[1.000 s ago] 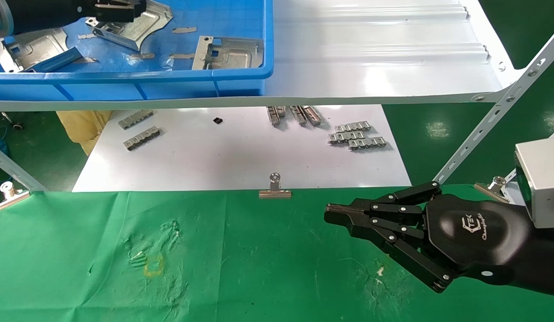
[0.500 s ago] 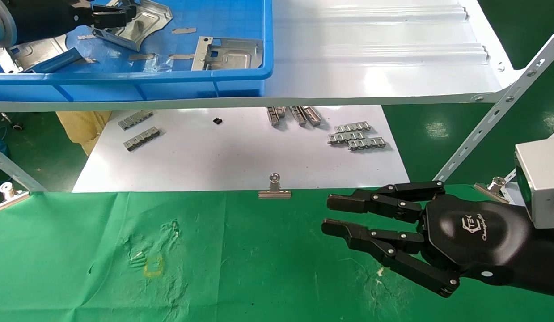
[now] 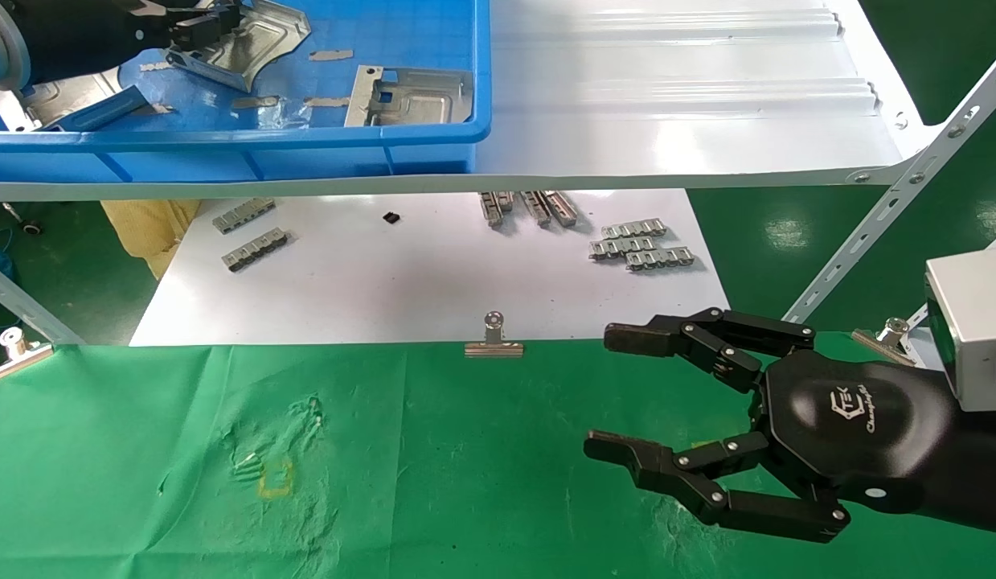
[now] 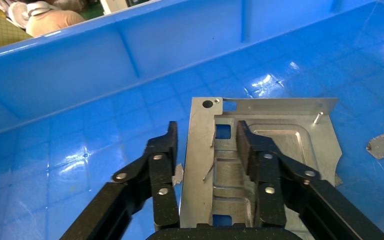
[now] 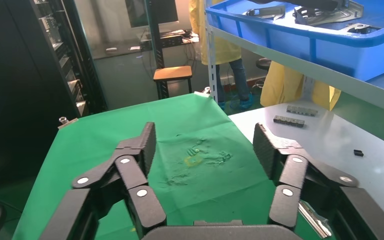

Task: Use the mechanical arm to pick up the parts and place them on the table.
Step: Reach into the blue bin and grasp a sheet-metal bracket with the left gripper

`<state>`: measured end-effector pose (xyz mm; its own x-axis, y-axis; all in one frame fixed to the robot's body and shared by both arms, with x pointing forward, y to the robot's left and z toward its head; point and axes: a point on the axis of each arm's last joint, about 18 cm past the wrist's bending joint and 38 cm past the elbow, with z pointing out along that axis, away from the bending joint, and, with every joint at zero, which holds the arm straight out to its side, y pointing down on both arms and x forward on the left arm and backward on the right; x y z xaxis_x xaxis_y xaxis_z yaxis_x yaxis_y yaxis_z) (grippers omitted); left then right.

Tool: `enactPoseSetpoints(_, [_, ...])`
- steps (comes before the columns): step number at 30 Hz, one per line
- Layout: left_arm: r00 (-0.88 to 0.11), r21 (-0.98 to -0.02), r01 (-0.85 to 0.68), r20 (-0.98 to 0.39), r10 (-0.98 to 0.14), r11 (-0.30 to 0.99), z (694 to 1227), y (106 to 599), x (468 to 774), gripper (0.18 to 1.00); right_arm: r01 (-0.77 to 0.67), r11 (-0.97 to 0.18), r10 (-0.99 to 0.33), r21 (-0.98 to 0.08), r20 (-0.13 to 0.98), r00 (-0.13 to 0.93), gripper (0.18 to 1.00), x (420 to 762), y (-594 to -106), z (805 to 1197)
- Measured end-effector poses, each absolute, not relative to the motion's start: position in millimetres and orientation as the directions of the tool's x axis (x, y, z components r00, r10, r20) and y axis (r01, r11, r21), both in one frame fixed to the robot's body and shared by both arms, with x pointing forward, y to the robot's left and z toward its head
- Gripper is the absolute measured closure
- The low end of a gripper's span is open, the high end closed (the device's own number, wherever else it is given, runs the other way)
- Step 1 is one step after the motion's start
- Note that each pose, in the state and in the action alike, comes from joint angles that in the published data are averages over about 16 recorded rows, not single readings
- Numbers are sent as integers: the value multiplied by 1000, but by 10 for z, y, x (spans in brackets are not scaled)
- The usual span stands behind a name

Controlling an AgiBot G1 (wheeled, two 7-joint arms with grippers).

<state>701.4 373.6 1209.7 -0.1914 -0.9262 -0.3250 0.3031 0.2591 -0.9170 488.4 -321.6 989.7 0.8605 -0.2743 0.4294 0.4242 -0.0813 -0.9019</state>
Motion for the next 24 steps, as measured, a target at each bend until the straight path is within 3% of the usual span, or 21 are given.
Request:
enactPoseSetpoints(8, [-207,-917,309,-324,-923,253,12111,3751,6975,778,424,-81,-274,-902,429,860,385,4884,-3216,9897])
enactPoseSetpoints(15, [-276,-902,362,-345,-897,236,12220,3712,6808,875,424,-81,-274,-902,429,860,276,4884,-3216,9897])
enactPoseSetpoints(24, [-470,-838,488,-488,-735,244,12245,3515,6316,911,424,-81,-274,-902,429,860,196,4884,-3216,9897])
